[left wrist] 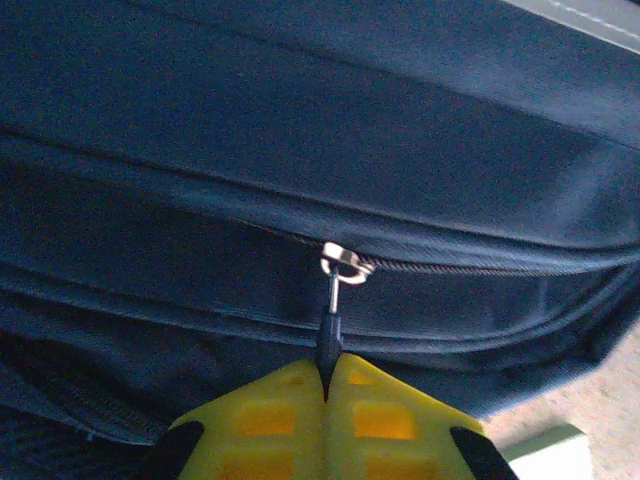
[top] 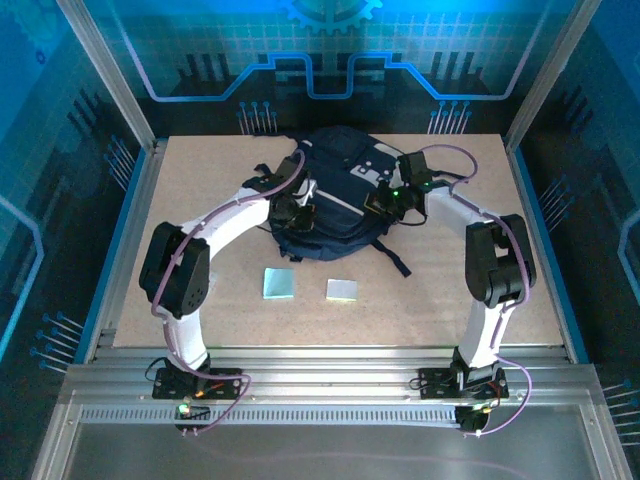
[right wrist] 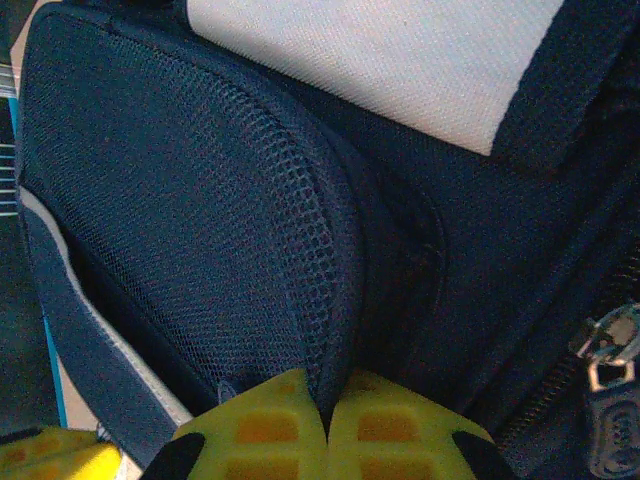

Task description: Pack the student bag

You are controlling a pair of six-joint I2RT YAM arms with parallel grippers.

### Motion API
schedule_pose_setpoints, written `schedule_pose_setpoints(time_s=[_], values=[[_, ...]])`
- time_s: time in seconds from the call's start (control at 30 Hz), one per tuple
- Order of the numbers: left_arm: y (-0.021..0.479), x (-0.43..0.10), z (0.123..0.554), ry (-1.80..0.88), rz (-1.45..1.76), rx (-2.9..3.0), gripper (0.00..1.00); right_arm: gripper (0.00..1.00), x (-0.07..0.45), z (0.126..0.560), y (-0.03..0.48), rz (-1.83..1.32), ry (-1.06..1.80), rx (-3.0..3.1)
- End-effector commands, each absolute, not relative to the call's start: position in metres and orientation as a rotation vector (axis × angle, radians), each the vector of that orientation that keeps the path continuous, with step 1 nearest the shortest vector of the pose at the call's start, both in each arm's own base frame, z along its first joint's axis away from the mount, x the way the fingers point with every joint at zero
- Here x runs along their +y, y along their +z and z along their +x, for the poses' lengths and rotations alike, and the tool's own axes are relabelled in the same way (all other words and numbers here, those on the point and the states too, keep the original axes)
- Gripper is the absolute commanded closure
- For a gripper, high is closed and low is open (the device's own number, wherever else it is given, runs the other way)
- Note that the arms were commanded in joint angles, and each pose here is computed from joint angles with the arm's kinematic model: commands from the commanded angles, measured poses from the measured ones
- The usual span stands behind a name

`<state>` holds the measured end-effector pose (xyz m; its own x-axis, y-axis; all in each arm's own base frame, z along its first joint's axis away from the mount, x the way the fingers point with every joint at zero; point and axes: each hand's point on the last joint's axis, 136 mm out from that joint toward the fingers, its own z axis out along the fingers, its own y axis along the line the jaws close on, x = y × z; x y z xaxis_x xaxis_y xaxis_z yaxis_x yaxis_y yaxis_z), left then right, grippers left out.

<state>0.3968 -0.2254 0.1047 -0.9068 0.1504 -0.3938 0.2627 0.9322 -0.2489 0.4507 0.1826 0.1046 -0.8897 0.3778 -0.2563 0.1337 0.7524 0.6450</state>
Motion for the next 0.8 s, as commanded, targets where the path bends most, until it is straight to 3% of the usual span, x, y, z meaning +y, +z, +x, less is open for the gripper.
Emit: schedule_pose_setpoints(time_s=[0.0,0.07,0.13,0.2,0.5,0.77], values=[[0.135,-0.268,0.371,-0.606,0.395,2.680,1.00,0.69,0.158,0.457,0.145,0.368,0.833,2.486],[0.147,-0.291,0.367,-0.682,0.439,2.649,1.00,0.42,0.151,0.447,0.153,0.365,0.786,2.490],[0.160,-0.311,0.365,-0.771,0.475,2.610,1.00,0.29,0.139,0.435,0.158,0.372,0.715,2.505],[0.171,-0.326,0.366,-0.832,0.516,2.581,1.00,0.23,0.125,0.423,0.165,0.389,0.663,2.511],[0.184,-0.373,0.366,-0.949,0.662,2.523,1.00,0.19,0.108,0.365,0.176,0.515,0.804,2.502],[0.171,-0.384,0.361,-0.953,0.663,2.548,1.00,0.27,0.133,0.360,0.151,0.659,1.010,2.476]])
